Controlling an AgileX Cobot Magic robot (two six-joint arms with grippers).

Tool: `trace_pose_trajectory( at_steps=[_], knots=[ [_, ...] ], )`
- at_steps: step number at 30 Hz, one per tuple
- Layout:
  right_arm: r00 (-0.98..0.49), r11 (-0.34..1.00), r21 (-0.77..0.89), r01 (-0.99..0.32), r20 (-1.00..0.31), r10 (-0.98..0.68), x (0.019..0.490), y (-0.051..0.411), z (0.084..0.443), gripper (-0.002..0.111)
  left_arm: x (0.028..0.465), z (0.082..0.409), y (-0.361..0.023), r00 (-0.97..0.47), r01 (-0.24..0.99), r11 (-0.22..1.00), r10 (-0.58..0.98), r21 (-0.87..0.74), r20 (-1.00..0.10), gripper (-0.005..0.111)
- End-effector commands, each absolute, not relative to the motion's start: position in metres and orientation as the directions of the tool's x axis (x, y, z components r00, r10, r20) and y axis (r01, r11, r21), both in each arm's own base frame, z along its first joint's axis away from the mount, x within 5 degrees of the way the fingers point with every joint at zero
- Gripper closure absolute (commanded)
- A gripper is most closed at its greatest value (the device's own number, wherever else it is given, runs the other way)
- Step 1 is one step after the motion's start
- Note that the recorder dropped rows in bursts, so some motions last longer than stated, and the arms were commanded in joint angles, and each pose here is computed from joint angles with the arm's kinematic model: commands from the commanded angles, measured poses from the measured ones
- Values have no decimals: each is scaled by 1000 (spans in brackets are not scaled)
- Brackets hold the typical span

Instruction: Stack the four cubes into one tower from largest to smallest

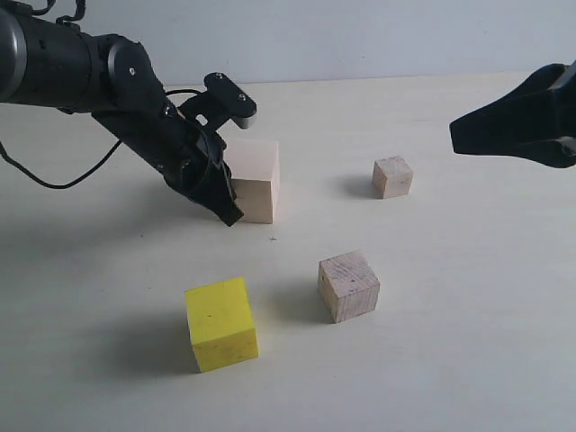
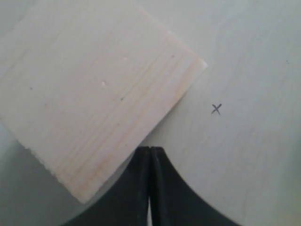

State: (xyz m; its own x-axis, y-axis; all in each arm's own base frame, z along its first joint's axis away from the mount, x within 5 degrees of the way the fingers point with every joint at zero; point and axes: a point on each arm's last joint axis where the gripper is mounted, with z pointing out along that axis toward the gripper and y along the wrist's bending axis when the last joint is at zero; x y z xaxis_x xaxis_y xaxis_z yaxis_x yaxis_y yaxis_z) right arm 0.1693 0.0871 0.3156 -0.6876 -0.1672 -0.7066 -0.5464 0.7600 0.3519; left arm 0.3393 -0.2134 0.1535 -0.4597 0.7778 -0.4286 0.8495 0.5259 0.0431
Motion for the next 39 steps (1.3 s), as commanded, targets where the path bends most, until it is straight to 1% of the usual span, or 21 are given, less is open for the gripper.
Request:
trace_pose_trajectory(
  at_steps=[1, 5, 8, 16, 19, 25, 31, 39],
  knots=[
    [-685, 763, 348, -545, -709, -166, 169, 87, 314, 108, 340, 155, -214, -468, 844, 535, 769, 38, -435, 107],
    [-685, 763, 348, -545, -709, -166, 169, 87, 314, 108, 335, 156, -212, -476, 854, 520, 785, 4, -397, 107],
    [-685, 763, 348, -545, -709, -166, 169, 87, 314, 108, 331, 159, -205, -503, 848, 529, 785, -29, -361, 107],
    [-687, 762, 349, -545, -707, -167, 169, 87, 314, 108, 351, 161, -165, -606, 764, 644, 703, -28, -371, 107],
    [-687, 762, 349, -545, -707, -167, 169, 87, 314, 108, 360, 159, -155, -629, 733, 680, 670, -15, -395, 107],
    [-680, 768, 343, -541, -716, -159, 170, 86, 315, 108, 370, 153, -157, -632, 702, 712, 627, 5, -455, 107],
    [-676, 771, 341, -539, -720, -154, 171, 86, 315, 108, 380, 151, -161, -649, 639, 769, 540, -1, -536, 107],
    [-676, 771, 341, -539, -720, -154, 171, 86, 315, 108, 388, 149, -168, -676, 628, 776, 506, -59, -535, 107]
  ],
)
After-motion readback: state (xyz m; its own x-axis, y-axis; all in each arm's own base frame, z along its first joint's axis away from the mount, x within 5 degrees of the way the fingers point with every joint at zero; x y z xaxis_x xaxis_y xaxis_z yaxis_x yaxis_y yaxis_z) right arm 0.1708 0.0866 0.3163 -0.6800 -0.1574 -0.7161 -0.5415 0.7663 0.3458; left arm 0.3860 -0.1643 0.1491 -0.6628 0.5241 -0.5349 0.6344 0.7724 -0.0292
